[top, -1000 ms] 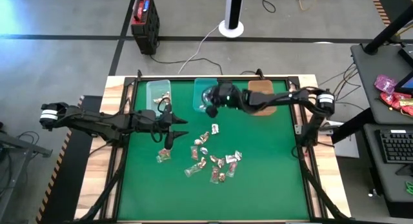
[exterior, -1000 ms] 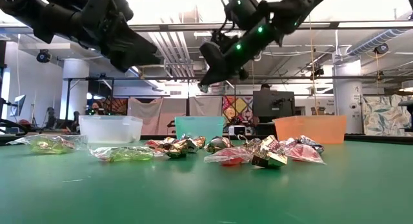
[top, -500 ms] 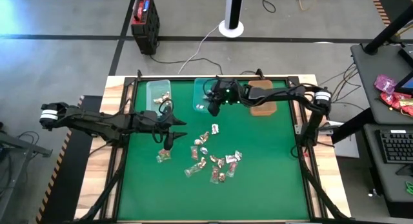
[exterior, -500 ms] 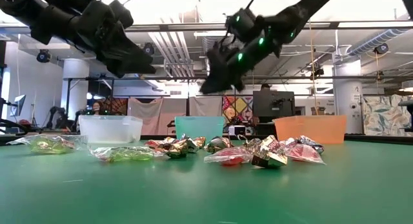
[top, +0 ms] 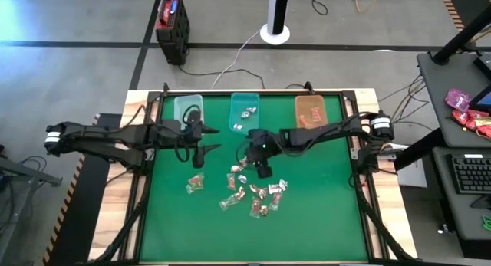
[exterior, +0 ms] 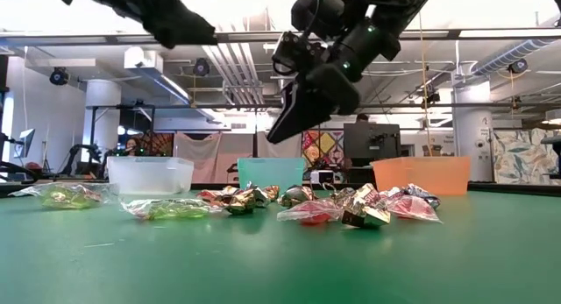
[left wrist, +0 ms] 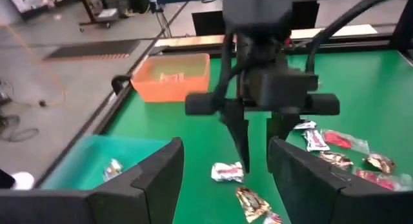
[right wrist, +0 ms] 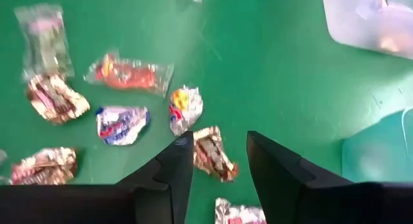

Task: Sort candy by brand, put in halloween buckets
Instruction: Put the gold wrap candy into the white bin

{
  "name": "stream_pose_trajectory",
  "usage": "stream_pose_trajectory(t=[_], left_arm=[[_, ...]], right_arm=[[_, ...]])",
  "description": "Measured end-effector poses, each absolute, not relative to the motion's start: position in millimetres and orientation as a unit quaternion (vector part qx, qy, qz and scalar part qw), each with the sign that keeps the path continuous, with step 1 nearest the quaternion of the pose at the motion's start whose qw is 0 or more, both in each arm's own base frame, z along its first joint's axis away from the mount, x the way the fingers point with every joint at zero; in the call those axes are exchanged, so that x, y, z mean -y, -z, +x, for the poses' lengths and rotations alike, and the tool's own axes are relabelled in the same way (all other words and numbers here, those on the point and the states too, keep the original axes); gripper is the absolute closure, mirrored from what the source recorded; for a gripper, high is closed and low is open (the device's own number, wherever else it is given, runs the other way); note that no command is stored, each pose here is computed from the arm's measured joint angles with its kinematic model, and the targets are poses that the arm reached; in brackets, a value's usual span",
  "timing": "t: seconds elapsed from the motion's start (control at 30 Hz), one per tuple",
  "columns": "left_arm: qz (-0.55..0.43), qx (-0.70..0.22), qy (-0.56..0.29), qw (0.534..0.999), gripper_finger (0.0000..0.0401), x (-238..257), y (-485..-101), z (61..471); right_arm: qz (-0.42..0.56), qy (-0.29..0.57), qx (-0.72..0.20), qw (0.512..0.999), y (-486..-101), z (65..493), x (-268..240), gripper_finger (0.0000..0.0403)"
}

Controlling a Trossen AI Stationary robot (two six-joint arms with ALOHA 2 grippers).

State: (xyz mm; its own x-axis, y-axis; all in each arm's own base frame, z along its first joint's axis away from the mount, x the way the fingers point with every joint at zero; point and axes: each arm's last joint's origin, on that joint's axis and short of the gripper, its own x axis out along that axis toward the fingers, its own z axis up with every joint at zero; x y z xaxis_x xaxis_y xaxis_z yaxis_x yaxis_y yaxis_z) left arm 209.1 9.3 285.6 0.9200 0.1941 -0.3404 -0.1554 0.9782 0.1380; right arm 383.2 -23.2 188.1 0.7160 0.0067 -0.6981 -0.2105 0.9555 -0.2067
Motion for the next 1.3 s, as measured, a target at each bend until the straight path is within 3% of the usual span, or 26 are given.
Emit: stream_pose_trajectory(t=[0.3, 0.6, 0.8, 0.97, 1.3], left_arm=[[0.073, -0.174, -0.086, 0.978, 0.0191, -9.4, -296.3, 211.6], [0.068, -0.175, -0.086, 0.978, 0.0191, -9.3, -295.5, 211.7], [0.068, -0.177, -0.086, 0.978, 0.0191, -9.3, -294.7, 211.8], [0.064, -0.177, -0.086, 0.978, 0.0191, -9.3, -294.2, 211.8], [0.053, -0.189, -0.087, 0.977, 0.0191, -9.3, -284.7, 211.1]], right_arm=[[-0.133, -0.057, -0.368, 0.919, -187.8, 384.5, 18.6, 0.0233], [-0.121, -0.058, -0.414, 0.9, -135.8, 396.8, 17.7, 0.0231], [-0.122, -0.032, -0.42, 0.899, -124.8, 400.8, 20.8, 0.0234], [-0.122, -0.029, -0.42, 0.899, -121.6, 401.7, 21.9, 0.0268], [-0.129, -0.026, -0.405, 0.905, -122.6, 404.2, 23.1, 0.0385]])
